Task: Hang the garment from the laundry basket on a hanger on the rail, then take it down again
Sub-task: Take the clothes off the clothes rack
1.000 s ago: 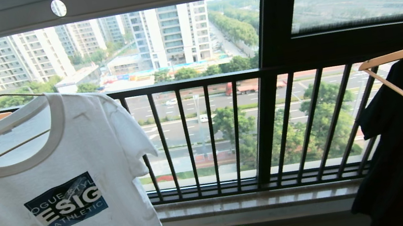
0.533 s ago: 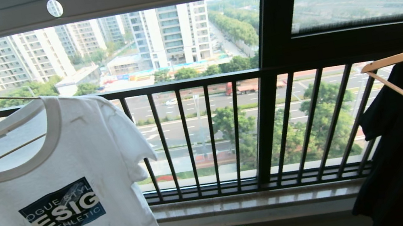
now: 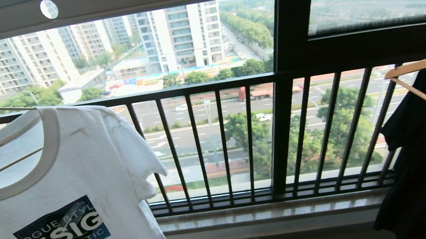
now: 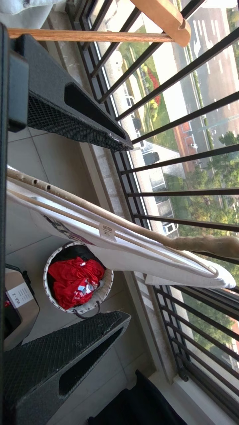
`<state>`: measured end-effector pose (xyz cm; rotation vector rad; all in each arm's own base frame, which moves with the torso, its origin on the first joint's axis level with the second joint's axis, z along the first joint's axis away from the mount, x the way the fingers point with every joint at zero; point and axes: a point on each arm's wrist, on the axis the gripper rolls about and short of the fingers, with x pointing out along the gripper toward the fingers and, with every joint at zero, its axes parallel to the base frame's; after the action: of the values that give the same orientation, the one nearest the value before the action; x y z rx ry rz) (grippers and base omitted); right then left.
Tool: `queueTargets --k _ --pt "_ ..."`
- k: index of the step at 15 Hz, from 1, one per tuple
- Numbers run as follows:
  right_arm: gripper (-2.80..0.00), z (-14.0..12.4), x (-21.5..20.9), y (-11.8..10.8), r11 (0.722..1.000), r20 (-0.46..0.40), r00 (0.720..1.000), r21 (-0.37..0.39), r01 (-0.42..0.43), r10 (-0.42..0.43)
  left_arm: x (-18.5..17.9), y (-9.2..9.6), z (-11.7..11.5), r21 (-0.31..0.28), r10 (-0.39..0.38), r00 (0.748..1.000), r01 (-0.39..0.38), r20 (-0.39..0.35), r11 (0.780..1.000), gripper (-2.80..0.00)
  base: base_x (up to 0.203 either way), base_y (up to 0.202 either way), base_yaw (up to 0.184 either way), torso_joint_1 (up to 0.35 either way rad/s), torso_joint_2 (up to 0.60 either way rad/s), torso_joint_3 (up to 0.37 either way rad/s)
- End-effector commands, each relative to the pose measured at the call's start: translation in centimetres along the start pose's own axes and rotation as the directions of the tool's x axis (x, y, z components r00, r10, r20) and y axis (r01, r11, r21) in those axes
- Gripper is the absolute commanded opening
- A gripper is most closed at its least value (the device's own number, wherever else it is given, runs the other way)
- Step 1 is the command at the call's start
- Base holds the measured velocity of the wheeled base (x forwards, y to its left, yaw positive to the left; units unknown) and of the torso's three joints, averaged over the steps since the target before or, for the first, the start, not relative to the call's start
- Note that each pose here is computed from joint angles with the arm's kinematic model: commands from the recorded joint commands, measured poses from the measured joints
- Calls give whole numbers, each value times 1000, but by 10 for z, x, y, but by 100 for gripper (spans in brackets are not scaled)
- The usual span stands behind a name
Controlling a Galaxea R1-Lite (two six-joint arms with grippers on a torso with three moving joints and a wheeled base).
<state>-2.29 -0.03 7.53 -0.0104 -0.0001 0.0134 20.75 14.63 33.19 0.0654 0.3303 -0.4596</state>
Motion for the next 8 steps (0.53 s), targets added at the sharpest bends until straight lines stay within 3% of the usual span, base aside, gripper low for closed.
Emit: queueTargets --k 1,8 --pt "-280 0 0 0 1000 0 1000 0 0 0 5 1 -2 -19 -55 998 56 22 998 0 0 0 0 0 0 0" --pt "-280 0 0 0 1000 -1 1000 0 0 0 13 -3 2 -5 -93 995 93 29 996 0 0 0 0 0 0 0"
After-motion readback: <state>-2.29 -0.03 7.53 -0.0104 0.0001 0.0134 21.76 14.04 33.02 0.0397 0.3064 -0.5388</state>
